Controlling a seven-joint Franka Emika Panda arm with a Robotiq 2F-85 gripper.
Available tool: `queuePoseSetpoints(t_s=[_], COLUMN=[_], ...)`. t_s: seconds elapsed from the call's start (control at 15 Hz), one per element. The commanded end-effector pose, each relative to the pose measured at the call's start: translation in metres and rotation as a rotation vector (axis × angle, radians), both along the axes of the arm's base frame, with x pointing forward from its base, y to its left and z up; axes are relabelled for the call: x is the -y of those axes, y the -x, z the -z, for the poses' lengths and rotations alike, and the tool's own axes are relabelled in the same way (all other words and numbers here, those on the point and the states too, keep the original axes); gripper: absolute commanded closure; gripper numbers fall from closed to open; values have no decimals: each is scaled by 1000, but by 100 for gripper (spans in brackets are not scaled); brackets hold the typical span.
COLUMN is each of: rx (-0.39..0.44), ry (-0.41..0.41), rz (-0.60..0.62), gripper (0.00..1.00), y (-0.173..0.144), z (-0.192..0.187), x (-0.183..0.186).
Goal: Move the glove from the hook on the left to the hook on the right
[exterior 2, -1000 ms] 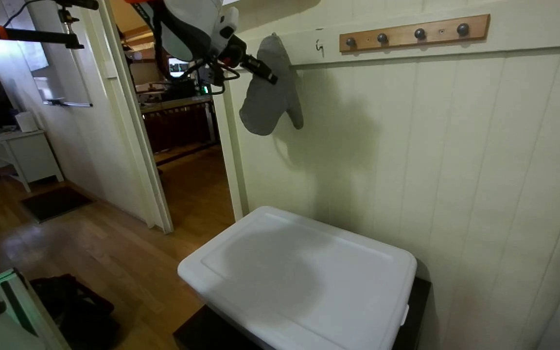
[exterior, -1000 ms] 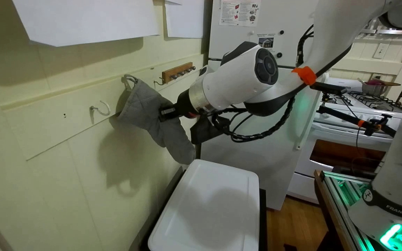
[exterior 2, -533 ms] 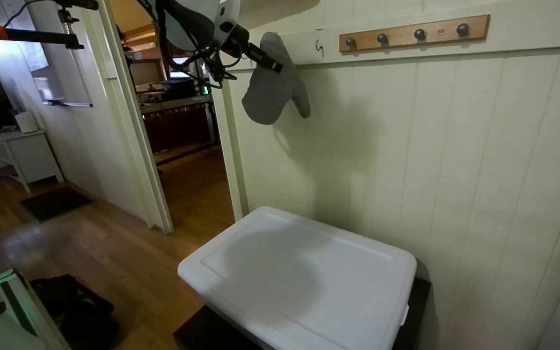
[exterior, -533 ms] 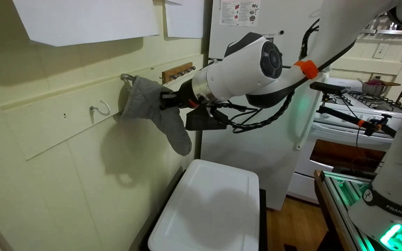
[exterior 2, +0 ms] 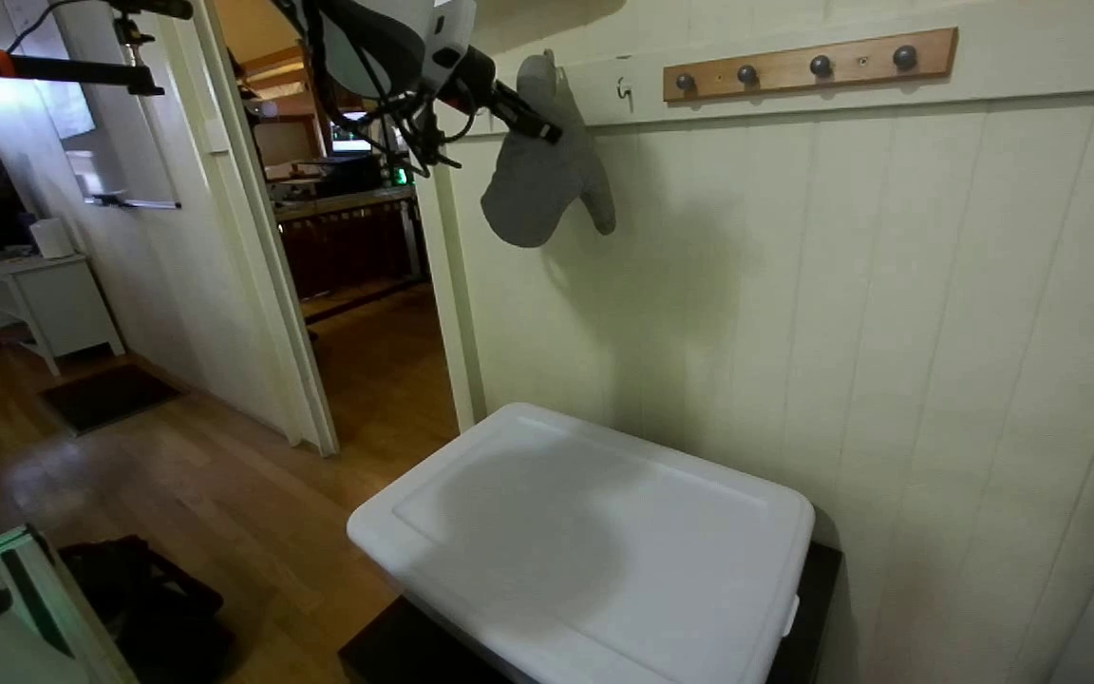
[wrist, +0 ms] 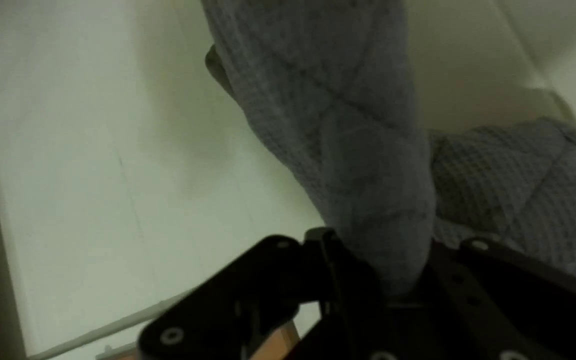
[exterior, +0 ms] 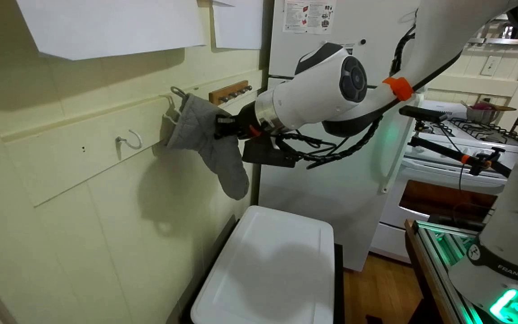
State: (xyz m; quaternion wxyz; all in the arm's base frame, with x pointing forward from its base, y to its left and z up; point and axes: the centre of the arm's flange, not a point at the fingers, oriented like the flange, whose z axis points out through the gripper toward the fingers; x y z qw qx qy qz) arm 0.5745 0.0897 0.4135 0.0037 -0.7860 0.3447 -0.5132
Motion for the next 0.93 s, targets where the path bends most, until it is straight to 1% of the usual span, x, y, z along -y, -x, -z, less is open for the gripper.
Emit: queuePoseSetpoints(t_s=[0.0,0.27,0.4,0.53,0.67,0.73,0.87], rx=[-28,-101,-151,-190,-250,-264,-308], ry=[-63,-63,-63,-45,-44,-30,-11], rz=[40,70,59,51,6,-4,-63], gripper=[97,97,97,97,97,97,97], y=[24,29,30,30,29,28,28], z=[-1,4,3,-4,-10,-13,-18], x=[24,46,59,71,81,85,89])
